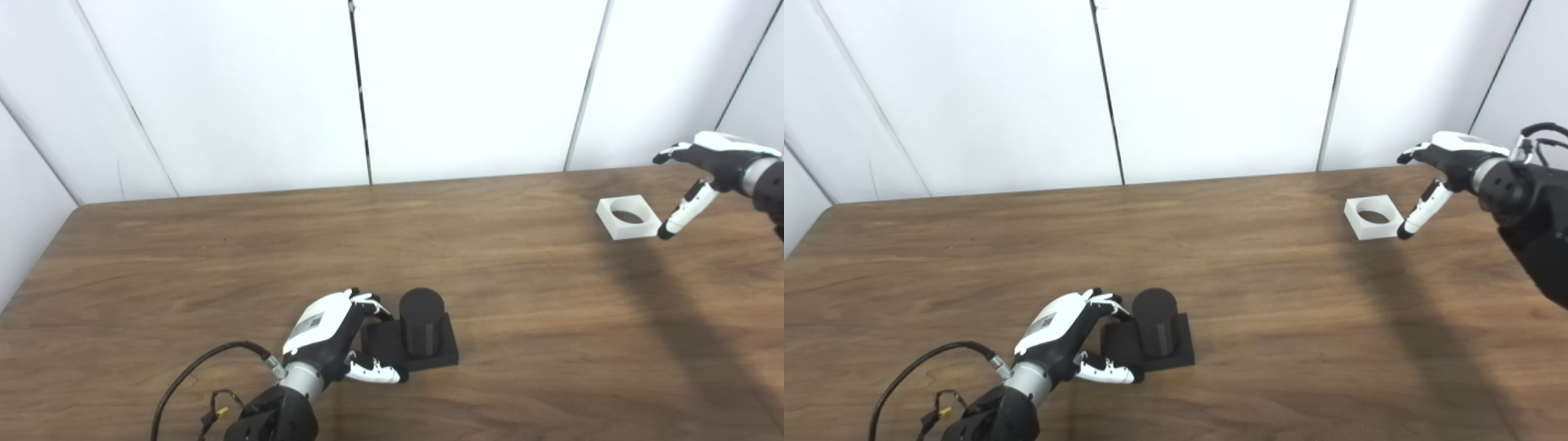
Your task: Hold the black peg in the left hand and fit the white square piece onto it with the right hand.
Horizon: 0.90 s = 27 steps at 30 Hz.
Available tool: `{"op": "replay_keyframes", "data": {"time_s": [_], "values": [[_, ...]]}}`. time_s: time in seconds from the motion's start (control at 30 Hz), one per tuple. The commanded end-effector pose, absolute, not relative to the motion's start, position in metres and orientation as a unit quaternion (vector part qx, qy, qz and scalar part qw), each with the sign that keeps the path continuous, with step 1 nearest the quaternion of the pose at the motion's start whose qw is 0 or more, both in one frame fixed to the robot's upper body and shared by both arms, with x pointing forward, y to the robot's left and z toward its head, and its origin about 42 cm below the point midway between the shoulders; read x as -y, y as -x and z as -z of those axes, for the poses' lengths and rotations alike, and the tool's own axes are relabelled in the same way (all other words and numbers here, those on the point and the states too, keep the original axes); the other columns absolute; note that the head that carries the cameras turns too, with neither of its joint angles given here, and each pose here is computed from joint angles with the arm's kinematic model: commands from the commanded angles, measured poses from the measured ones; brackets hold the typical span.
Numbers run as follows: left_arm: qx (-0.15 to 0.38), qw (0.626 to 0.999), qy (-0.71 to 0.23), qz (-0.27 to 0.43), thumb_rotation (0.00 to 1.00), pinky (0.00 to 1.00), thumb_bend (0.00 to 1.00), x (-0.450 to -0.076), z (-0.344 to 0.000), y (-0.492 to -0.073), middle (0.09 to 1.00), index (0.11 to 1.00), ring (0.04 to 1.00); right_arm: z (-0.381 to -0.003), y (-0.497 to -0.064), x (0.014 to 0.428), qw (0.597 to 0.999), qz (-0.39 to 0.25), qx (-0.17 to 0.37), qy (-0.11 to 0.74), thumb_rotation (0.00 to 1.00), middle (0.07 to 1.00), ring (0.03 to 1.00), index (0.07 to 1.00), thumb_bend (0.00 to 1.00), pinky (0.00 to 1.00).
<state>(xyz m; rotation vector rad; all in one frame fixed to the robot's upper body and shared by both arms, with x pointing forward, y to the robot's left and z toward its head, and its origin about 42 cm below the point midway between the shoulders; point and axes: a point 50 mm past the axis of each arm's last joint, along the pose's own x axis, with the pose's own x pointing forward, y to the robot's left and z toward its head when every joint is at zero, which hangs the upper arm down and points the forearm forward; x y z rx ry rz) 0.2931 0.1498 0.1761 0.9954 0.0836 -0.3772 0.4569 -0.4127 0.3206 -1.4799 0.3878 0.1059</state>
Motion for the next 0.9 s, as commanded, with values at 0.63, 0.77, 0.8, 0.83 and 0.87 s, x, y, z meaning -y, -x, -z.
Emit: {"op": "replay_keyframes", "data": {"time_s": [0.63,0.77,0.8,0.83,0.87], "values": [[-0.073,0.843,-0.505,0.168,0.06,1.00,0.51,-0.172,-0.165,-0.286,0.916,0.486,1.000,-0.331,-0.483,0.394,0.706,-0.020,-0.136,0.695,0.20,0.993,1.000,0.919,1.00,1.00],[-0.073,0.842,-0.508,0.167,0.06,1.00,0.51,-0.171,-0.166,-0.285,0.911,0.487,1.000,-0.322,-0.486,0.398,0.709,-0.018,-0.138,0.692,0.20,0.990,1.000,0.905,1.00,1.00],[-0.073,0.842,-0.508,0.168,0.06,1.00,0.51,-0.172,-0.166,-0.285,0.911,0.487,1.000,-0.320,-0.486,0.399,0.709,-0.017,-0.138,0.691,0.20,0.989,1.000,0.904,1.00,1.00],[-0.074,0.842,-0.508,0.167,0.06,1.00,0.51,-0.172,-0.166,-0.285,0.910,0.487,1.000,-0.319,-0.486,0.400,0.710,-0.017,-0.138,0.690,0.20,0.989,1.000,0.902,1.00,1.00],[-0.074,0.842,-0.508,0.167,0.06,1.00,0.51,-0.172,-0.166,-0.285,0.909,0.486,1.000,-0.318,-0.486,0.400,0.710,-0.016,-0.140,0.690,0.20,0.990,1.000,0.900,1.00,1.00]]}}
